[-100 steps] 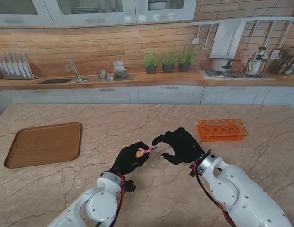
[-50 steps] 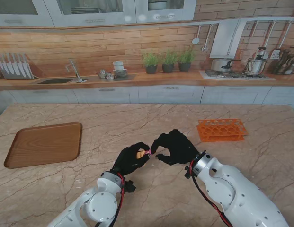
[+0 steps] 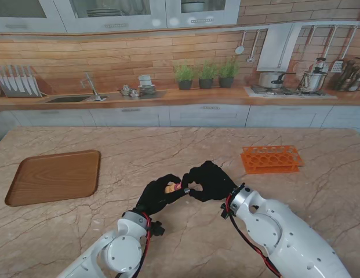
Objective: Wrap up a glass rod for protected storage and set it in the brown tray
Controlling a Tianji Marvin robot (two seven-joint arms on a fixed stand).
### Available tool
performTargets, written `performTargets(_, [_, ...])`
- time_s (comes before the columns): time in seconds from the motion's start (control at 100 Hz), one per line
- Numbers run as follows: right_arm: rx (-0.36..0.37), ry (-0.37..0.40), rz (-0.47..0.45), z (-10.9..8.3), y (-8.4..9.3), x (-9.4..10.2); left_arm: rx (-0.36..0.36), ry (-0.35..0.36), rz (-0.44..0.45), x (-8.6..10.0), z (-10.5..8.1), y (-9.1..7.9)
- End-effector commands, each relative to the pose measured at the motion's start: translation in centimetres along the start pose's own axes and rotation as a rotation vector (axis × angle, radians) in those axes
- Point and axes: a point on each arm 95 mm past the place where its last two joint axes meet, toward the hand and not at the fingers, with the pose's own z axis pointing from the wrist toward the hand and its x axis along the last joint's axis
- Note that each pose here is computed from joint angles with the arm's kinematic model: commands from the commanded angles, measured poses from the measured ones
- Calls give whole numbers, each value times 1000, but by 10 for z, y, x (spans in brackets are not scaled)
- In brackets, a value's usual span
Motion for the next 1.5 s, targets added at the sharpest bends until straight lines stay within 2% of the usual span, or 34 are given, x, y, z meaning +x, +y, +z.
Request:
performTargets(0.0, [20,10,6,1,-4,4,-4,18,-23,9,0,4])
performTargets(0.32, [66,39,-6,-8,1,7,24,-8,-43,12,0,4])
performTargets(0.55, [100,41,-8,-14,1,9,52,-10,-22,12,2,3])
performTargets(0.93, [73,4,-22,-30,3,9,57,-11,-23,11,2,2])
performTargets(1.06, [36,-12,-38,-36,5,7,58,-6,-18,11,2,1])
performTargets(1.49, [-172,-74,-92,-55,17,-2,81,36,14,10,6,-13])
